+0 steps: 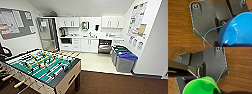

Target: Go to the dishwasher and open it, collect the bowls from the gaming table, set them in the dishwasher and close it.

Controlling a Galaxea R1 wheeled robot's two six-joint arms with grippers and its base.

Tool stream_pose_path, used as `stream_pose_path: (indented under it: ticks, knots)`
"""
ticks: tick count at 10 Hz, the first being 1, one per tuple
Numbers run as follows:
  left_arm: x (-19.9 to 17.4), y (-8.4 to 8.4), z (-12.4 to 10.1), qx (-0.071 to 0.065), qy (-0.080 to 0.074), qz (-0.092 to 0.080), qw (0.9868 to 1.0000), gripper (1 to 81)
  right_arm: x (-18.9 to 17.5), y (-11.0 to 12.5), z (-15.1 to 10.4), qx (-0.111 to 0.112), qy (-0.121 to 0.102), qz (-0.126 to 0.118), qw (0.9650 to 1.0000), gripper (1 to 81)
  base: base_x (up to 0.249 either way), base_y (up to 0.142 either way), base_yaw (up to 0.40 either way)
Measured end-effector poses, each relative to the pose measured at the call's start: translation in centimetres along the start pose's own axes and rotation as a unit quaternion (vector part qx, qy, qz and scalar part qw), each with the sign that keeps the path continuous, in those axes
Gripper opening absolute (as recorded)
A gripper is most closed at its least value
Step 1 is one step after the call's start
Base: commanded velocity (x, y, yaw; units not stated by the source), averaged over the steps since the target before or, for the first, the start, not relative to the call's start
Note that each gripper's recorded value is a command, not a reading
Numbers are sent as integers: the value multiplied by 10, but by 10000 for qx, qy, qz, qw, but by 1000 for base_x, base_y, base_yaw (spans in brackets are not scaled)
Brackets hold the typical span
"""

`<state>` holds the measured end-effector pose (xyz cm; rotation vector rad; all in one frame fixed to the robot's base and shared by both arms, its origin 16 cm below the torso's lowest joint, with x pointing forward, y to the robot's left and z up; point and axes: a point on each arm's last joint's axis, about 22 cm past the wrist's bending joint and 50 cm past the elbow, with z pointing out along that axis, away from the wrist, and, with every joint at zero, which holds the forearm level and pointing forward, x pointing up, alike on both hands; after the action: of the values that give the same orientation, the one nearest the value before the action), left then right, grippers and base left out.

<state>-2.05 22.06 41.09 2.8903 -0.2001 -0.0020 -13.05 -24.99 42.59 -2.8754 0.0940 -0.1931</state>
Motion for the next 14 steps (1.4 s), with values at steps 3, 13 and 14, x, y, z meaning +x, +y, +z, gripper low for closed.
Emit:
stream_pose_path:
  ticks: [3, 13, 14]
  knots:
    - [-1, 0, 0, 0, -5, -1, 10000, 10, 0, 0, 0, 1, 1, 0, 10000, 10, 169, -102, 0]
    - [-5, -5, -1, 38, -43, 13, 10000, 10, 0, -7, 2, 41, -3, 10, 10000, 10, 169, -111, 0]
    - [-4, 7, 1, -40, -10, 28, 10000, 10, -1, 4, -1, -26, 9, -9, 10000, 10, 170, -129, 0]
